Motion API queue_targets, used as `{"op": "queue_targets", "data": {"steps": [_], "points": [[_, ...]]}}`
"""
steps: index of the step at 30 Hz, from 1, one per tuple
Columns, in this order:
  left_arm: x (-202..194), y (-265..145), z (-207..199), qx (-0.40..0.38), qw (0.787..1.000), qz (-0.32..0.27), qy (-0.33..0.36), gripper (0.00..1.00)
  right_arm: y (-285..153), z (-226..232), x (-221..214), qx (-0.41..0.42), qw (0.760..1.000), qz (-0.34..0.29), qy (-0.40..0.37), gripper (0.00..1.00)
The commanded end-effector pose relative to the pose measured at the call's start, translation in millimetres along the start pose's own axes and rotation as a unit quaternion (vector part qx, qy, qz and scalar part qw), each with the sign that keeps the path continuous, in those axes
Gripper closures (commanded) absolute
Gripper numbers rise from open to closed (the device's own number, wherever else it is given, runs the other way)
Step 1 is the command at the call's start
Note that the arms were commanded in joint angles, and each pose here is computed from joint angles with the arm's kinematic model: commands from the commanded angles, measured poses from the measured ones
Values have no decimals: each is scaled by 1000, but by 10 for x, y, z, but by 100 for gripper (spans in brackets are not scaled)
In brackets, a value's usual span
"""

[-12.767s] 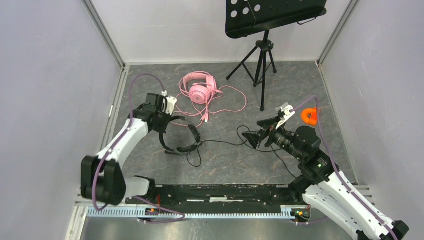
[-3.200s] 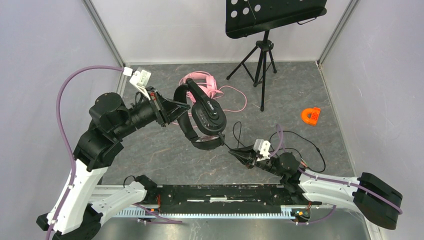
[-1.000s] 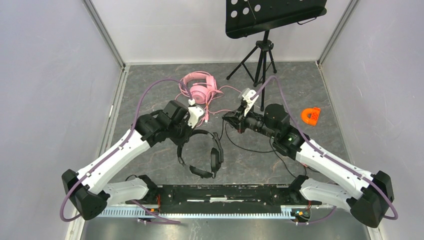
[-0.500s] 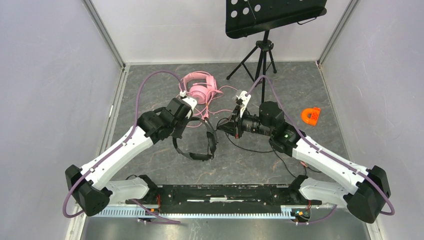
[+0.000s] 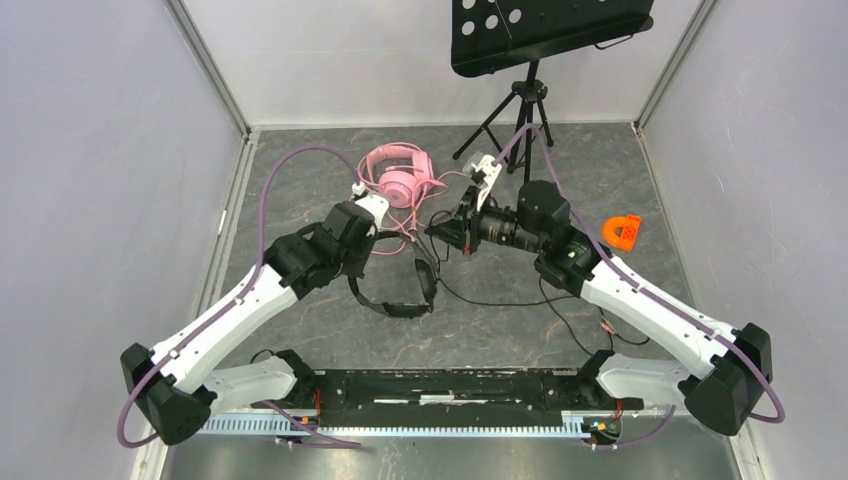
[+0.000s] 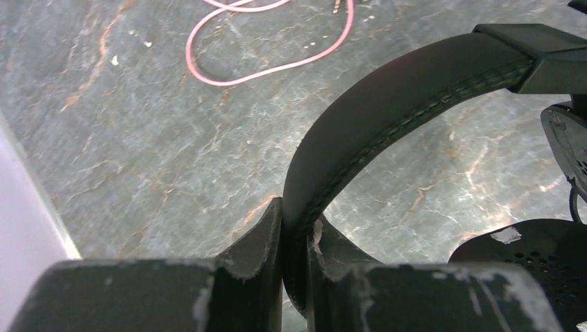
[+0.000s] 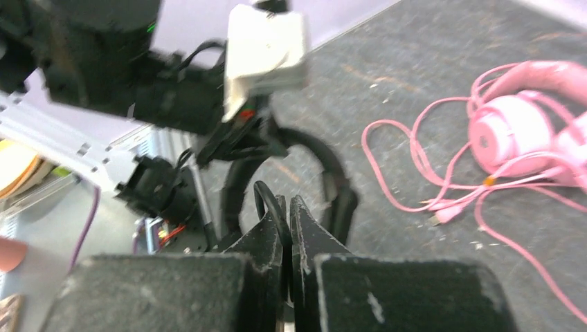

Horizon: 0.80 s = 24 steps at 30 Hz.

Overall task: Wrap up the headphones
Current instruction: Wrap the headphones cable around the headphones.

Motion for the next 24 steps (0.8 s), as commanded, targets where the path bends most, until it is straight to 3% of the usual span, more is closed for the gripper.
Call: {"op": "queue_targets", "data": {"steps": [1, 6, 15, 18, 24], "points": [[78, -167, -238, -114, 992, -46, 8, 98, -1, -357, 283, -75, 996, -20, -38, 100], [-62, -375, -485, -242, 968, -58, 37, 98, 5, -615, 275, -102, 994, -22, -33, 100], [-299, -441, -701, -346, 931, -34, 109, 98, 165, -788, 301, -82, 996, 0, -30, 100], [-276, -318, -650, -311, 944, -24, 105, 98, 190, -805, 289, -79, 996, 11, -32, 100], [-73, -58, -320, -129, 991, -1, 21, 98, 164, -775, 236, -70, 997, 39, -23, 100]]}}
Point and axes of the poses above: each gripper's point midway between its finger pads, its own y axis out along the fingers, its own z axis along the line the jaws close on, x = y × z, the point moved 3 cm from there along -y, back along the fingers, and after that the axes turned 14 degrees about -y, right-handed, at the moved point
